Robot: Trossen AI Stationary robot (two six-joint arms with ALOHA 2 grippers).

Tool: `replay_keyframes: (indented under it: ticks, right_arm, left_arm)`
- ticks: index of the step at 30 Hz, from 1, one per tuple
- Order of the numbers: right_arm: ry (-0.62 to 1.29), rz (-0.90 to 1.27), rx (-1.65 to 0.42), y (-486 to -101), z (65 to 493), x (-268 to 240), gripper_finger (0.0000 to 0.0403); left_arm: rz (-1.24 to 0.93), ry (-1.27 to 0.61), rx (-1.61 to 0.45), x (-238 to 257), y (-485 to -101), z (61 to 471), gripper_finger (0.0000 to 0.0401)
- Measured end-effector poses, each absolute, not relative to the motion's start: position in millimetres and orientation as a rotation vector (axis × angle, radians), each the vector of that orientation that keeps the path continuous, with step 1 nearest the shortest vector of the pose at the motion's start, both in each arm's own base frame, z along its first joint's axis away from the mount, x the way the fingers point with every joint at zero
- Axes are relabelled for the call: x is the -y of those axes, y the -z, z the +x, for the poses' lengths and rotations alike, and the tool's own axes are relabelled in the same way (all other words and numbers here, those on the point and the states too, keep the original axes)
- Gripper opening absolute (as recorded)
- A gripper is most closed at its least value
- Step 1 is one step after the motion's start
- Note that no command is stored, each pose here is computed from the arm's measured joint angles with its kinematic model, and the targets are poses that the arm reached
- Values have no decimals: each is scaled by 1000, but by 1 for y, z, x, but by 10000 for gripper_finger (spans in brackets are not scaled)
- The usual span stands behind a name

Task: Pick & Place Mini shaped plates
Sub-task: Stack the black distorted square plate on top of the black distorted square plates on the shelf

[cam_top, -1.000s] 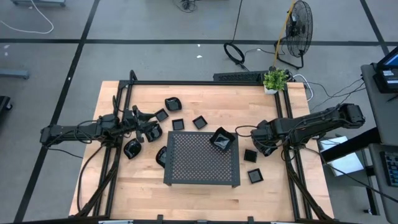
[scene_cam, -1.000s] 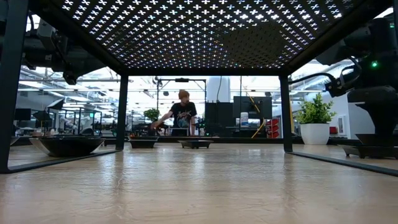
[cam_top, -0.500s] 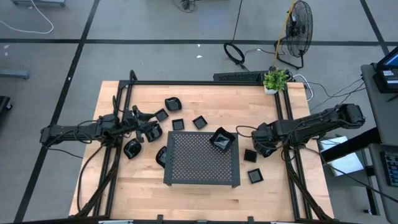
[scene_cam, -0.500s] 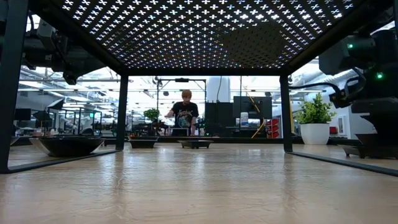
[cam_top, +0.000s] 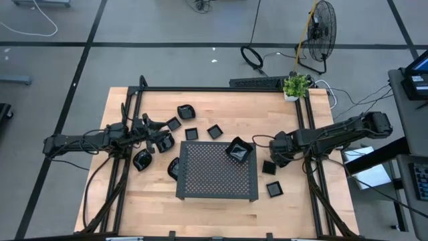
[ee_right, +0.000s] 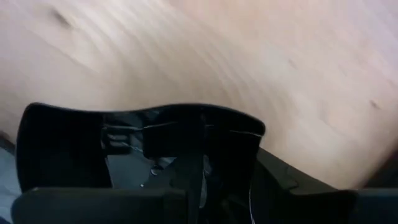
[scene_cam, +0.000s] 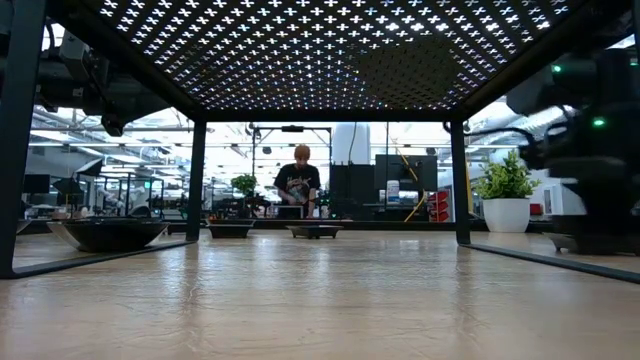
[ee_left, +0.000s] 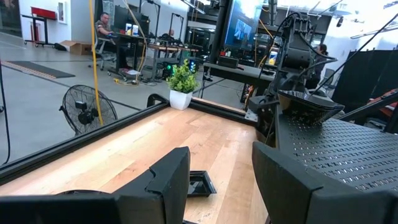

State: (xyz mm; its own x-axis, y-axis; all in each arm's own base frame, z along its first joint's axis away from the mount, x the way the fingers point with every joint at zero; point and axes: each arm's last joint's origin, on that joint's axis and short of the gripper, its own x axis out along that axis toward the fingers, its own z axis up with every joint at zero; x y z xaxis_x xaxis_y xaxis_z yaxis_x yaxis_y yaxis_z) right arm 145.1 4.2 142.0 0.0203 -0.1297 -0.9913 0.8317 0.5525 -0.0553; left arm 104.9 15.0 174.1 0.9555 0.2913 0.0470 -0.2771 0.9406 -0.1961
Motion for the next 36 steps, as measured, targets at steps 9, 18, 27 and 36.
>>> replay_keyframes:
  ticks: [9,18,27,36]
  right_arm:
    - [834,657,-1169,-144,161,14,93]
    - [801,593,-1225,-143,158,17,93]
    - [758,617,-1254,-143,157,16,93]
    - [765,649,-1209,-149,155,16,93]
  left_arm:
    - [-189,-290,76,-15,-174,105,177]
    - [-189,-290,76,-15,-174,105,177]
    - [-190,-290,76,-15,-174,105,177]
    - [-189,-290,76,-15,-174,105,177]
